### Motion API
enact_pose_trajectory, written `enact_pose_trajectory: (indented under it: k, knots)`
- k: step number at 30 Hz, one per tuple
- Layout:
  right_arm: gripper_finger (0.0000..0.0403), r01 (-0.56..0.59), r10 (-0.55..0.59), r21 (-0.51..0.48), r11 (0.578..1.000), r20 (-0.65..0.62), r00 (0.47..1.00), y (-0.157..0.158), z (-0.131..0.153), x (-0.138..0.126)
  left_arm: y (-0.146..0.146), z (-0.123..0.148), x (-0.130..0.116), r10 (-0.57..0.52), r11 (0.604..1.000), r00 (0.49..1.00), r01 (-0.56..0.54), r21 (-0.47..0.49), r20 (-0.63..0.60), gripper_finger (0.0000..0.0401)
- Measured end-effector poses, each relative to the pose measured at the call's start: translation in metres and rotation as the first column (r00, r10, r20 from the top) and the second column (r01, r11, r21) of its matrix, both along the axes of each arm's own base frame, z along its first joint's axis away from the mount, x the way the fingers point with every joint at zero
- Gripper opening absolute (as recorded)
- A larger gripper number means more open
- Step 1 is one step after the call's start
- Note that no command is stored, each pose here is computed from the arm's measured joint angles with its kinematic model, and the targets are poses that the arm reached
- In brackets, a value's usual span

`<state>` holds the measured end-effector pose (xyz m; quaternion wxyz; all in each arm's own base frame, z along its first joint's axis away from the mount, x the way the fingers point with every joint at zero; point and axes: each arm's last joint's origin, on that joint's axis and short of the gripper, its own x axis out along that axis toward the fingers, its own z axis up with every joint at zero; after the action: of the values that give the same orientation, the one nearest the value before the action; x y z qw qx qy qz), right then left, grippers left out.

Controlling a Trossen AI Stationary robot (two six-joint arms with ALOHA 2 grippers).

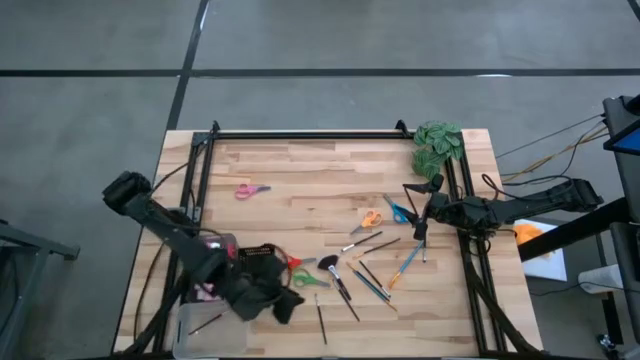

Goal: Pick & Place Paint Supplies
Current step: Put the silver paint brush into the transparent bin

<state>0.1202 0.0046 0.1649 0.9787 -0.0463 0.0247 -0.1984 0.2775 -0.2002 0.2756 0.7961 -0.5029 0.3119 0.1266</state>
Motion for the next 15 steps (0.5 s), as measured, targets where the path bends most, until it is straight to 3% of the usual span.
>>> enact_pose_trajectory:
  k: [3, 8, 13, 15]
  knots:
    - [0.0329, 0.0, 0.0, 0.002, 1.0, 0.001, 1.0, 0.0, 0.0, 0.0, 0.007, -0.008, 0.012, 0.085, 0.993, 0.996, -0.087, -0.081, -0.027, 0.0123]
    - [0.0329, 0.001, -0.001, 0.002, 1.0, 0.001, 1.0, 0.0, 0.0, 0.0, 0.015, -0.023, 0.034, 0.246, 0.946, 0.968, -0.251, -0.205, -0.05, 0.0123]
    - [0.0329, 0.001, -0.001, 0.0, 1.0, 0.0, 1.0, 0.0, 0.0, 0.0, 0.027, -0.034, 0.044, 0.315, 0.843, 0.924, -0.378, -0.384, -0.219, 0.0123]
    - [0.0329, 0.001, -0.001, 0.0, 1.0, 0.0, 1.0, 0.0, 0.0, 0.0, 0.032, -0.037, 0.044, 0.311, 0.829, 0.909, -0.402, -0.389, -0.278, 0.0123]
